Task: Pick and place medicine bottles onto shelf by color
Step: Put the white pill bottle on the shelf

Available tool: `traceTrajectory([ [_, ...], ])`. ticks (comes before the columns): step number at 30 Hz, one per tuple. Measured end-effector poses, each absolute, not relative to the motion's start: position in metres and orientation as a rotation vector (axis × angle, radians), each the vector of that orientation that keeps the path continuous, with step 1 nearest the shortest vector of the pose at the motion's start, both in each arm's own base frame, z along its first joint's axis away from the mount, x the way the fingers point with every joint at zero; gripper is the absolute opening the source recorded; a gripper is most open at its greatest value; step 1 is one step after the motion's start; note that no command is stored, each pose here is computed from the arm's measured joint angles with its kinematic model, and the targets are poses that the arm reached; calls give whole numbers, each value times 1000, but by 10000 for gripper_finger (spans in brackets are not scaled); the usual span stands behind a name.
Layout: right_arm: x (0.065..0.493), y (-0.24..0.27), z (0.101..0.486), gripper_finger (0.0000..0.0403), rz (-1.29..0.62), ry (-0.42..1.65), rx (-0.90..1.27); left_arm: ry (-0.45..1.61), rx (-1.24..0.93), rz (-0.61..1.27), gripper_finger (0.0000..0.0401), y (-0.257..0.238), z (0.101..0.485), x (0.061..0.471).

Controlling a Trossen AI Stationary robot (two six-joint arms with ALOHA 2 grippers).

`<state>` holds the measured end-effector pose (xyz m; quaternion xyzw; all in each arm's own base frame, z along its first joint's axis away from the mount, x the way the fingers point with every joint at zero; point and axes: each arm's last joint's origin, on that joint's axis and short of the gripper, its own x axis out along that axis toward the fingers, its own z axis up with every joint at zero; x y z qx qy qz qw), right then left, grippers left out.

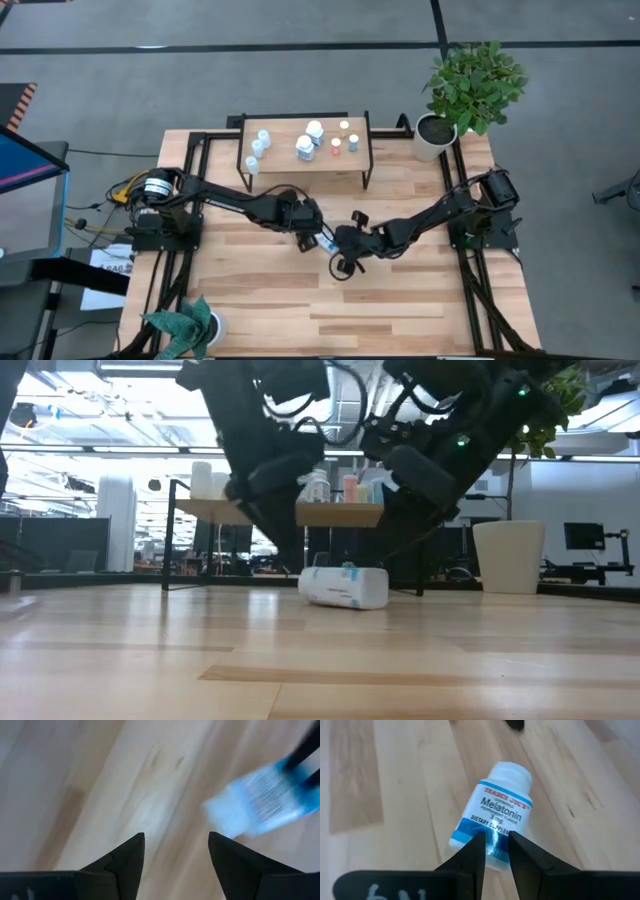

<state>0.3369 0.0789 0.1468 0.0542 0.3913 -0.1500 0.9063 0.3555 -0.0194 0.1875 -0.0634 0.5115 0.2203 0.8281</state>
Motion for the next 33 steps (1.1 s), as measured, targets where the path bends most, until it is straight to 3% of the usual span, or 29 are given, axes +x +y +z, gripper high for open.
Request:
traceTrajectory([
  [13,340,97,159,107,-294,764,88,1096,-176,471,208,-17,172,352],
  [21,335,95,156,107,-330,830,92,1145,-165,455,208,-19,141,362],
  [33,333,95,154,107,-329,854,95,1067,-161,433,208,-19,152,370],
])
